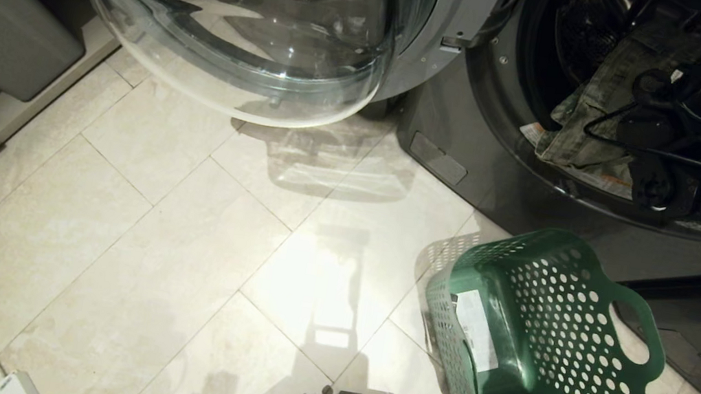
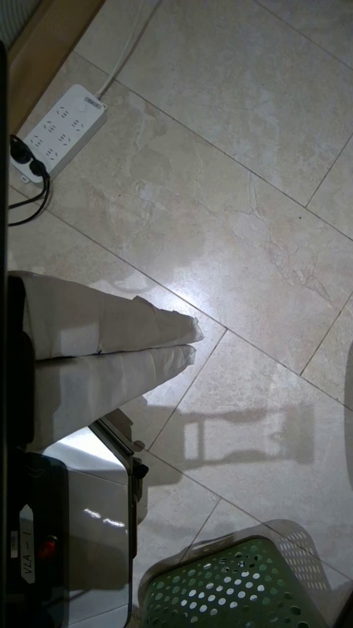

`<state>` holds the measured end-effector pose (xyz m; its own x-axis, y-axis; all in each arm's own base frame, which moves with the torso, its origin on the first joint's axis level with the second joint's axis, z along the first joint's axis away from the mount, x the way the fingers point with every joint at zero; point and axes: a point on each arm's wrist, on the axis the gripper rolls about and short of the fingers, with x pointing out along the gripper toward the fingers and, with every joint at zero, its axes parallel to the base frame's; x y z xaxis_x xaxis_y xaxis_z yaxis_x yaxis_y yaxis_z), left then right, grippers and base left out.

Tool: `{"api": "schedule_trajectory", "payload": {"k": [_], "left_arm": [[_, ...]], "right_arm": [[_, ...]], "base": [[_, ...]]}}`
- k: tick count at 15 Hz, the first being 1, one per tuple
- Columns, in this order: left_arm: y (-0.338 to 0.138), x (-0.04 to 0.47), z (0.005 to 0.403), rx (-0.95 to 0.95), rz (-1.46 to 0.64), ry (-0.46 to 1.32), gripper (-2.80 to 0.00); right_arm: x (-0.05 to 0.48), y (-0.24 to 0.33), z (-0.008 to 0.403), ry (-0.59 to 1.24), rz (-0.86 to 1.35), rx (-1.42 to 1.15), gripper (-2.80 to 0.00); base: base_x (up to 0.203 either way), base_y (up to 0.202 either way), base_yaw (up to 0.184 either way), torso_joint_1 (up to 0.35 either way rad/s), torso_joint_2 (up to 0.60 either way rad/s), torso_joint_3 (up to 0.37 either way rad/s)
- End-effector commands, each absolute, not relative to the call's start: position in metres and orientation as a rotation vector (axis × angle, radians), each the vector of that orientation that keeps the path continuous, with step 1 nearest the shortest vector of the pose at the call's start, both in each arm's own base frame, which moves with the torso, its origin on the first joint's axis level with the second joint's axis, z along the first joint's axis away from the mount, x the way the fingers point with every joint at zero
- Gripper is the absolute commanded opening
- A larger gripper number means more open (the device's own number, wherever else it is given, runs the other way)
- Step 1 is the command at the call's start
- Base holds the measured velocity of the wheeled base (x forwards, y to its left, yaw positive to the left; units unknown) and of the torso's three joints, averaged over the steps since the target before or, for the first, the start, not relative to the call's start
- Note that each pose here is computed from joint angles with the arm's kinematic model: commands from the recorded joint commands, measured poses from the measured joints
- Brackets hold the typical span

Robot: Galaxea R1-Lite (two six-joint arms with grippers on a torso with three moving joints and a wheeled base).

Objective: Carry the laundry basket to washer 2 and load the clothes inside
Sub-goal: Place the clothes into the washing machine

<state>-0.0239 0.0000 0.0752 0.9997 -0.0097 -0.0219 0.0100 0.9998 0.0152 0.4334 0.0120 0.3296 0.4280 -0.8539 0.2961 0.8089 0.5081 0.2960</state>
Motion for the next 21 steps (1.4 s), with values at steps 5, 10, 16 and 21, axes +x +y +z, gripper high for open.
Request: {"api": "schedule_trajectory", "payload": {"k": [5, 10, 16, 21], "left_arm": [[0.000, -0.024, 0.075, 0.015, -0.009, 0.023, -2.80], [0.000, -0.024, 0.075, 0.015, -0.011, 0.023, -2.80], [0.000, -0.024, 0.075, 0.015, -0.010, 0.023, -2.80], [0.000, -0.024, 0.075, 0.015, -0.011, 0.023, -2.80]], "right_arm": [[0.437, 0.021, 0.324, -0.280, -0.993, 0.037, -2.80], [0.447, 0.029, 0.316, -0.272, -0.826, -0.033, -2.80], [0.448, 0.033, 0.320, -0.299, -0.614, -0.089, -2.80], [0.443, 0.039, 0.332, -0.432, -0.430, -0.094, -2.80]], "base": [[0.000, 0.000, 0.000, 0.000, 0.00, 0.000], [0.000, 0.000, 0.000, 0.000, 0.00, 0.000], [0.000, 0.000, 0.000, 0.000, 0.00, 0.000], [0.000, 0.000, 0.000, 0.000, 0.00, 0.000]]}}
